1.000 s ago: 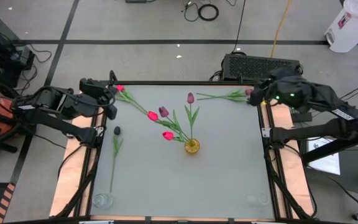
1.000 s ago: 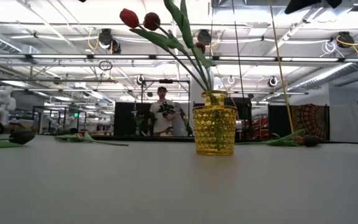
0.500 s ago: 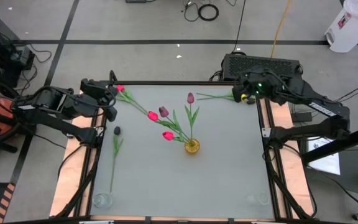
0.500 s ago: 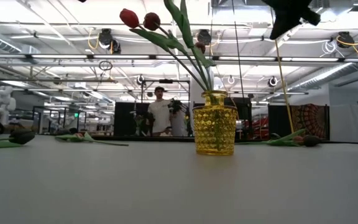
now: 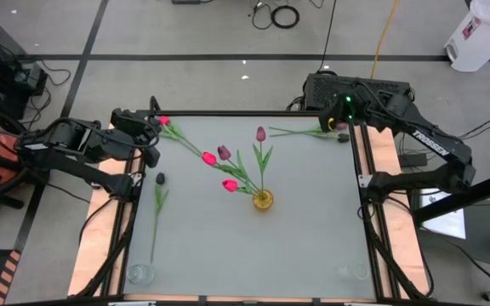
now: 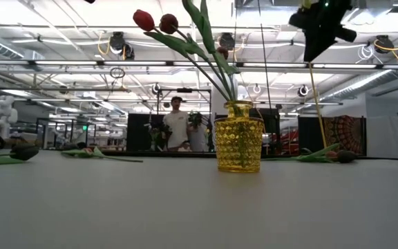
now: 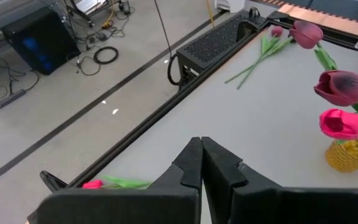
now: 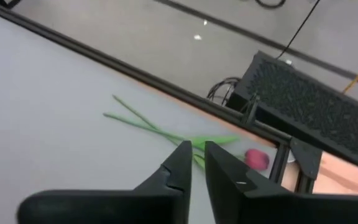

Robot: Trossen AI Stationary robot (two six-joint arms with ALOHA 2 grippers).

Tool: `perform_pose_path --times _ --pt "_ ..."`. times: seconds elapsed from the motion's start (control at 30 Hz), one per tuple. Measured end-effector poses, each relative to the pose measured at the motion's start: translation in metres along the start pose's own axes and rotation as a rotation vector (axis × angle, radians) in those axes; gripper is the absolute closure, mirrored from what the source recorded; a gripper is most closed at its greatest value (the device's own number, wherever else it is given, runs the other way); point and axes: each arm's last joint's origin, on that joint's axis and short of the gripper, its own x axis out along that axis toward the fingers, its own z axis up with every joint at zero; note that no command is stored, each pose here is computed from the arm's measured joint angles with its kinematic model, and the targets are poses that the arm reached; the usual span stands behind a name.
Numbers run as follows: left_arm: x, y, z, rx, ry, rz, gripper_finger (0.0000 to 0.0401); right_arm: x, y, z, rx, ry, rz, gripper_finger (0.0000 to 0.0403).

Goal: Sort flowers into vase by color
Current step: Put the red flower into the yellow vase

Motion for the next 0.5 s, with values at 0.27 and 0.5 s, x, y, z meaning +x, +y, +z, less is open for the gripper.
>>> perform_pose_path --times 0.27,0.5 --pt "0.0 0.0 0.0 -0.002 0.005 -0.009 0.0392 0.038 -0.003 0.01 0.003 0.127 -0.012 0.0311" --pt "0.0 -0.001 0.001 -0.017 0.003 -0.021 0.0392 0.074 0.0 0.014 -0.149 0.247 0.0 0.0273"
